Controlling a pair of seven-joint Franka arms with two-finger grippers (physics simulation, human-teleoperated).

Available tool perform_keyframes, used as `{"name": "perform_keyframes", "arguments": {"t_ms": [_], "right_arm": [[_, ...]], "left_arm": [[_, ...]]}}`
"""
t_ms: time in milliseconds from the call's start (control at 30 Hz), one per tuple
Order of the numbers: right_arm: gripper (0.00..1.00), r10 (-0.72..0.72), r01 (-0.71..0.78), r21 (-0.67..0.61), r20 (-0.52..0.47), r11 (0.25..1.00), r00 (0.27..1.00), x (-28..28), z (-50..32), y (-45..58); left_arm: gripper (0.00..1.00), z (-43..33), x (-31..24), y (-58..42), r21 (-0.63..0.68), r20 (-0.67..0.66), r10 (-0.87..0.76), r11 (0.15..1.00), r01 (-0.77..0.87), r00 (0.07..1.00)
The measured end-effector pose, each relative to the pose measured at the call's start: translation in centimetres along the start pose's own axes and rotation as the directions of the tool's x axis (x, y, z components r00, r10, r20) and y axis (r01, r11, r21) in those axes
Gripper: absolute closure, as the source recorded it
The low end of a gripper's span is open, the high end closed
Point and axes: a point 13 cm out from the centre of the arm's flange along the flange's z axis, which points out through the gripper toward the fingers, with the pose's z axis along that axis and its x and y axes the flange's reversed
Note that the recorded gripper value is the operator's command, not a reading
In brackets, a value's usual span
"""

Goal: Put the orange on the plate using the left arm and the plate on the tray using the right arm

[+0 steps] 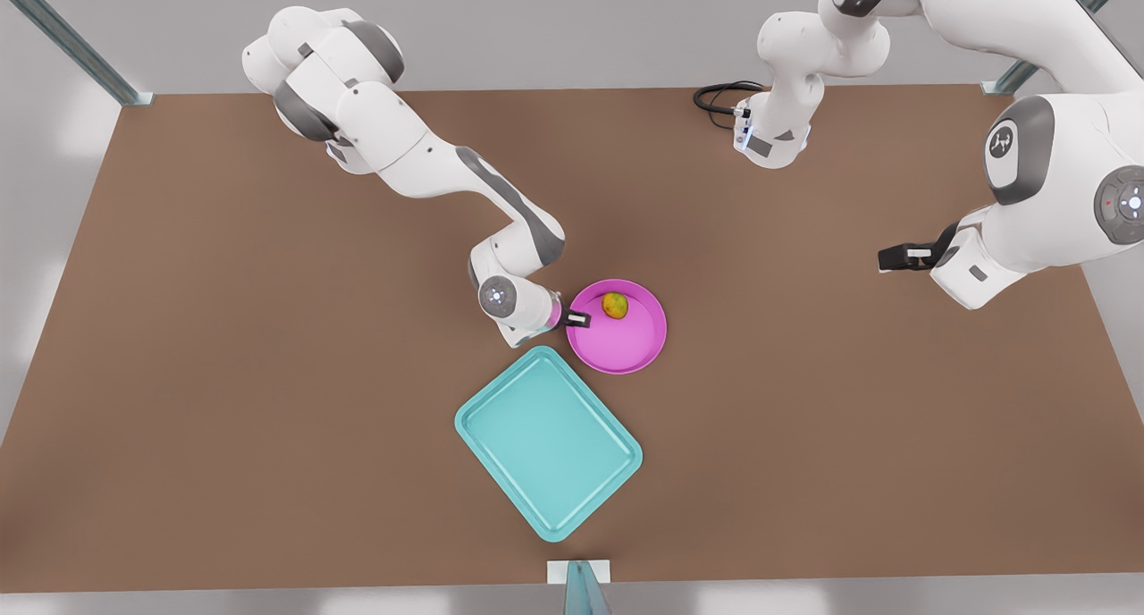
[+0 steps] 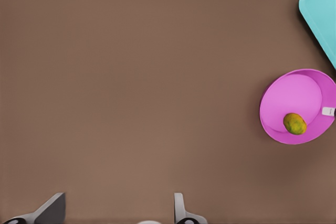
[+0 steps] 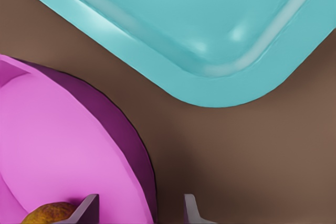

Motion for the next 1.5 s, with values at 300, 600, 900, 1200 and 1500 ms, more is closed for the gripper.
{"name": "perform_keyframes", "arguments": {"t_ms": [300, 600, 900, 1200, 1500], "right_arm": [[0.59, 0.029, -0.029, -0.001, -0.003, 1.0, 1.0, -0.4, 0.6, 0.0], [0.79, 0.034, -0.034, -0.021, 0.006, 0.999, 0.999, -0.7, -0.3, 1.0], [0.79, 0.011, -0.008, -0.068, 0.039, 0.998, 0.999, -0.5, -4.1, 4.0], [0.79, 0.072, -0.057, -0.144, 0.101, 0.988, 0.992, -6.3, -9.9, 3.8], [0.79, 0.198, -0.167, -0.2, 0.149, 0.965, 0.969, -14.8, -15.1, -1.9]], "left_arm": [[0.0, 0.1, 0.2, 0.0, 0.0, -0.01, 0.01, 1.0, -0.01, 1.0], [0.0, 0.1, 0.4, 0.0, 0.0, -0.016, 0.016, 1.0, -0.016, 1.0], [0.0, 0.2, 0.5, 0.0, 0.0, -0.023, 0.019, 1.0, -0.019, 1.0], [0.0, 0.2, 0.6, 0.0, 0.001, -0.025, 0.021, 1.0, -0.021, 0.999], [0.0, 0.2, 0.6, 0.0, 0.001, -0.027, 0.022, 1.0, -0.022, 0.999]]}}
